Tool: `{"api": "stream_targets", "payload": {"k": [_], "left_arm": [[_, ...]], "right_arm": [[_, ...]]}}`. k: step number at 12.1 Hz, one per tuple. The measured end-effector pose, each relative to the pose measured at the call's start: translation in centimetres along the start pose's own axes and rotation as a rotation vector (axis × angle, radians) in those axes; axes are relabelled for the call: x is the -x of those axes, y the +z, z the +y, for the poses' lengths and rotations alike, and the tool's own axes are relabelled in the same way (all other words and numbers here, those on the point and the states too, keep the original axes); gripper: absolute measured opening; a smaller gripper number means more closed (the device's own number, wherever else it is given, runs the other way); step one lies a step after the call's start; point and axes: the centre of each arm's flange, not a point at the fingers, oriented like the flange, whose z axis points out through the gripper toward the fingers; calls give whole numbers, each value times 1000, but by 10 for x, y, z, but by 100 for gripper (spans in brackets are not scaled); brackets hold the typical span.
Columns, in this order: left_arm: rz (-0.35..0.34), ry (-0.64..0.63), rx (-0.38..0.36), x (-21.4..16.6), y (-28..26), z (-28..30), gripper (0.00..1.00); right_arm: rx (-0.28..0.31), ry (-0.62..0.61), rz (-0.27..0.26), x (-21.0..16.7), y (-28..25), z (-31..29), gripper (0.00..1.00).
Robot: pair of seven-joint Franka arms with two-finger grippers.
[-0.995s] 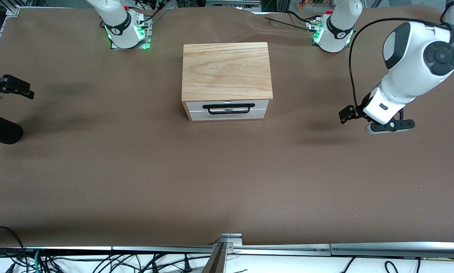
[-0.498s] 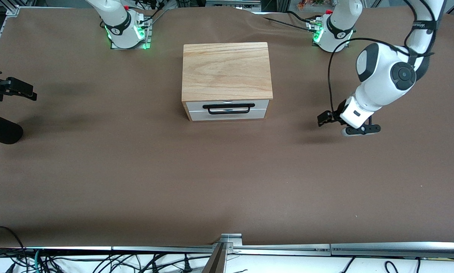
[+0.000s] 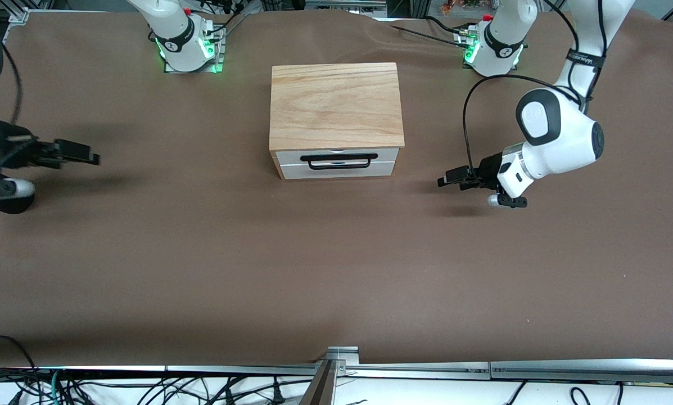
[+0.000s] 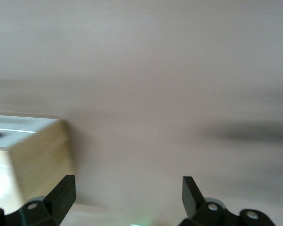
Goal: Pull top drawer with both arms simultaneously
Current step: 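Move the left gripper and the right gripper toward the drawer handle ends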
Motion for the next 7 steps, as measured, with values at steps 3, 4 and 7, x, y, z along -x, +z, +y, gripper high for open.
{"api": "stream_targets", "payload": {"k": [3, 4, 7], "left_arm": [[-7, 56, 264, 10, 35, -10, 100], [-6, 95, 351, 13, 49, -11, 100], [24, 232, 547, 22, 79, -14, 100]], "right_arm": [[-267, 10, -8, -46, 64, -19, 100], [-342, -11, -4, -62, 89, -29, 100], [-603, -94, -5, -96, 171, -50, 100]]}}
